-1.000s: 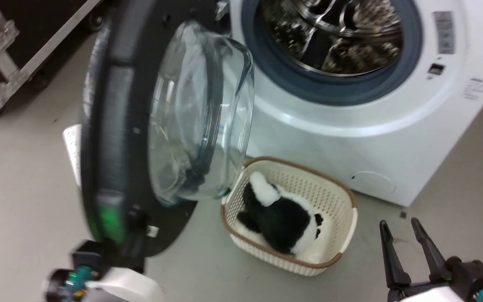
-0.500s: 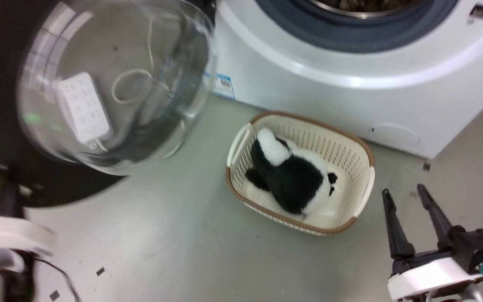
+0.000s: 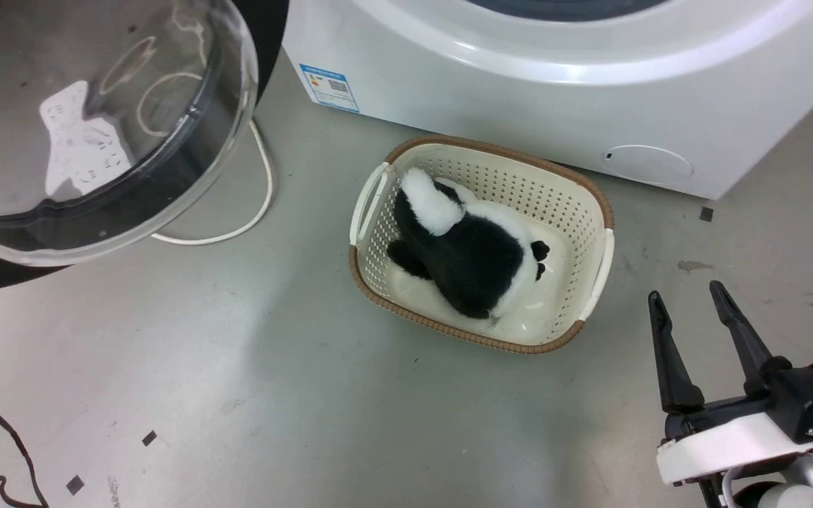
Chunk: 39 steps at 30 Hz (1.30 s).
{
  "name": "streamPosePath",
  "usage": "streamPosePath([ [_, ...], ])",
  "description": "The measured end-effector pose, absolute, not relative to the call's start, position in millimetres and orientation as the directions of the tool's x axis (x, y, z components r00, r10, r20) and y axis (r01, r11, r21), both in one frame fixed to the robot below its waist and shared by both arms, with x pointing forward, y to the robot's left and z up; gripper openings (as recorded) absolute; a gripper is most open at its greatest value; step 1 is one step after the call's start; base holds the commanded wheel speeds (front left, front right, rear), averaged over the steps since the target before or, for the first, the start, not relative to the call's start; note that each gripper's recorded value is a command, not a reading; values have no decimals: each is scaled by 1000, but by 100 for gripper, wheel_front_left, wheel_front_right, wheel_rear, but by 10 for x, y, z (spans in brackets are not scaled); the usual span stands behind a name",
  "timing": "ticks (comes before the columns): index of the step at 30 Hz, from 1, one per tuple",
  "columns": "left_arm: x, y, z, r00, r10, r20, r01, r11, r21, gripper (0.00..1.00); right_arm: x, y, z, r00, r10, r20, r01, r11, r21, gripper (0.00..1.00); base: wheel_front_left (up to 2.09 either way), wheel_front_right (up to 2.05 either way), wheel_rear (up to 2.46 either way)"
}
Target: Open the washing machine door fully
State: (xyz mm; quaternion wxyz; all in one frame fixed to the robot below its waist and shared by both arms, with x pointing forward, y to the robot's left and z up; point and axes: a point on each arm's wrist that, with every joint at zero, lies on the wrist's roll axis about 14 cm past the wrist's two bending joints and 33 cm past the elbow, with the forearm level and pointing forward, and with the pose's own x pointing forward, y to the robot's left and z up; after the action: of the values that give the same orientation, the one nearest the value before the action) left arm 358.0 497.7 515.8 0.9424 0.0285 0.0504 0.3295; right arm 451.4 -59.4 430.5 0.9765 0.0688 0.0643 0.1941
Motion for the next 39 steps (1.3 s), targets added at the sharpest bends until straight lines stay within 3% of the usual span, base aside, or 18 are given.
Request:
streamPosePath([
  [13,3700,4594,5341,855,518,36,-519,852,70,0,4446,-819,4737,946,323,33,-325,937,129,100,0,0,0],
  [25,3688,3193,5616,948,244,205,-236,970,-64,0,4082,-1394,5323,969,171,177,-189,977,96,100,0,0,0],
  [34,3597,2361,5467,978,98,182,-82,992,-92,0,3678,-1789,5524,972,62,229,-84,993,89,100,0,0,0],
  [35,3586,2285,5439,981,82,175,-67,993,-93,39,3638,-1811,5527,972,55,229,-77,993,90,100,0,0,0],
  [36,3577,2217,5415,983,67,169,-52,995,-87,91,3600,-1834,5528,972,48,230,-70,993,91,100,0,0,0],
  [37,3573,2153,5396,985,52,164,-39,996,-84,100,3564,-1853,5521,973,42,228,-64,994,91,100,0,0,0],
  [39,3558,2029,5364,987,27,157,-14,997,-80,100,3513,-1885,5515,974,32,226,-54,994,91,100,0,0,0],
])
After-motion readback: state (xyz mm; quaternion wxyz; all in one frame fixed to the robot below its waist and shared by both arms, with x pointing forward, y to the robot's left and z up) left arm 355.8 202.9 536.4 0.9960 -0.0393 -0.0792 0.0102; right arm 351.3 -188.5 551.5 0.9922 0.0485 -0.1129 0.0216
